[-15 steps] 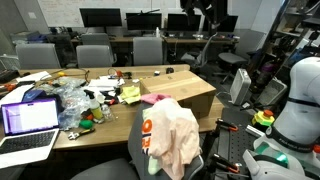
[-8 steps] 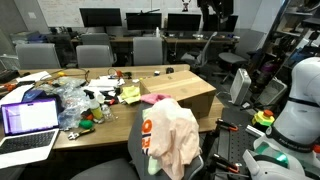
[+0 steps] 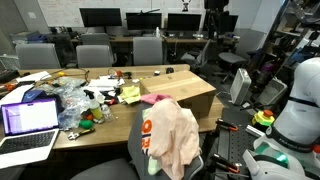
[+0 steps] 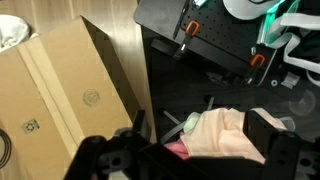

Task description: Put the green towel, the pink shirt and the peach shirt on the backrest of the chair respectively

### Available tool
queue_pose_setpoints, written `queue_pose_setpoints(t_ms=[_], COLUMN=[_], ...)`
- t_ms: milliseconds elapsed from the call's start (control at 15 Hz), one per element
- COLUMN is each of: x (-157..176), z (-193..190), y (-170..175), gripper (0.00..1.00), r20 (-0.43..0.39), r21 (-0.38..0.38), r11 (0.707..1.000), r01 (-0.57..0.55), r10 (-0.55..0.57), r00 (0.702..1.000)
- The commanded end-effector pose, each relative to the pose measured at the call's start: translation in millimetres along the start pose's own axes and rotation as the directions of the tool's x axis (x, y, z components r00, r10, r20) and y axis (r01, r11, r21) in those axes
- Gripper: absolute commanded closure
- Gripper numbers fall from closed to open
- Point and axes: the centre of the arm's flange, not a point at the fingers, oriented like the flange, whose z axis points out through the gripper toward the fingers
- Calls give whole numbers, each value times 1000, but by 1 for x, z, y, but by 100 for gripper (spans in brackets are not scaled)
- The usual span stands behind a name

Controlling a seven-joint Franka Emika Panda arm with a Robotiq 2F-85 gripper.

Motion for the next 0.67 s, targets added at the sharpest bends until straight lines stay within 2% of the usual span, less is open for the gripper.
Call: queue_pose_setpoints(t_ms=[0, 267, 600], x=[-26, -49, -81], z=[42, 74, 102], y=[14, 33, 45], gripper=[0, 0, 0], r20=[-129, -204, -229], r21=[101, 191, 226], r11=[990, 968, 939], r01=[-96, -163, -259], r10=[109, 201, 309], r00=[986, 958, 923])
